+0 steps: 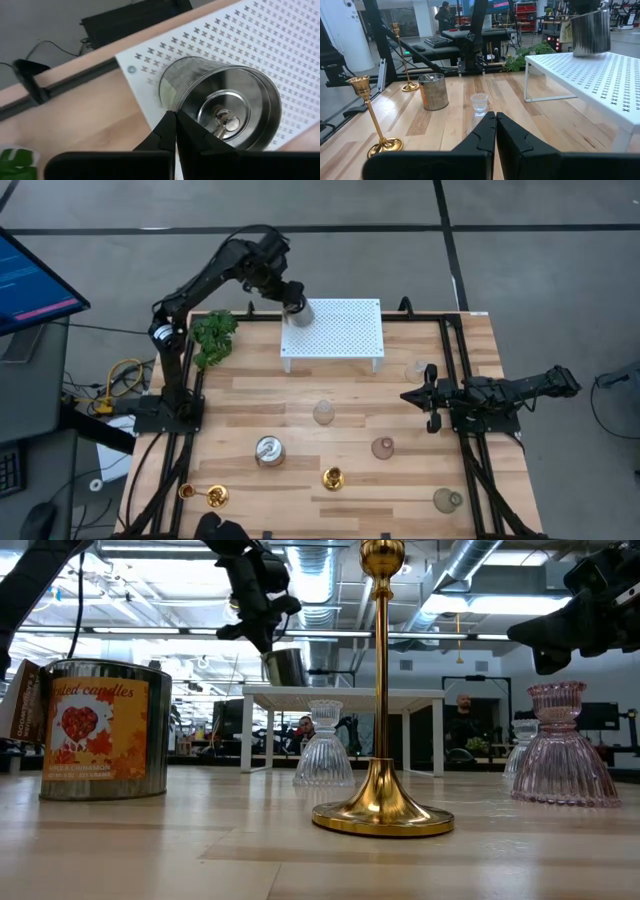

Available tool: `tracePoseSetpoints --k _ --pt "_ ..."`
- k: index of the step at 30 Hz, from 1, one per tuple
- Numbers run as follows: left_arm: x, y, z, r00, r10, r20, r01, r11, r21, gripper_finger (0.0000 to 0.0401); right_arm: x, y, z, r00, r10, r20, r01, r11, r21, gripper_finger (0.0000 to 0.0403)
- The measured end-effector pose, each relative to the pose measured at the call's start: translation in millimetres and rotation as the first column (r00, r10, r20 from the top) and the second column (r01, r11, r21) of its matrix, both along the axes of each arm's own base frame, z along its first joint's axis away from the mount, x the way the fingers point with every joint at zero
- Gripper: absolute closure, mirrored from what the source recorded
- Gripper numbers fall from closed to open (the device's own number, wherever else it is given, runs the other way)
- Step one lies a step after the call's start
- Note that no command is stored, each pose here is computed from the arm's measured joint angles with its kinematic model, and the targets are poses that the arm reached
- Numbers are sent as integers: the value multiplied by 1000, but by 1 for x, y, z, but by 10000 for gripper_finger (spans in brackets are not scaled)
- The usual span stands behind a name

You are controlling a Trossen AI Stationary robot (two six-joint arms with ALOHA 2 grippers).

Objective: Pick & Place candle stick holders
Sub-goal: Put the top silver scented candle on the shelf

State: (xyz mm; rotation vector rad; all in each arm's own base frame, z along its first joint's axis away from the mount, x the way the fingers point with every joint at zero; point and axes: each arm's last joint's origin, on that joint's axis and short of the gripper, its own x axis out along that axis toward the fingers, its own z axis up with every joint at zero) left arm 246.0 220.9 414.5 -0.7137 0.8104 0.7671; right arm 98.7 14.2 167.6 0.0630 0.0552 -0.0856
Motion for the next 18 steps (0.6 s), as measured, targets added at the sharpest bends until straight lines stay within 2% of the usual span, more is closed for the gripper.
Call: tracePoseSetpoints --k 18 --pt "1 -4 2 999 -35 -21 35 999 39 372 0 0 0 1000 0 -1 0 1000 0 398"
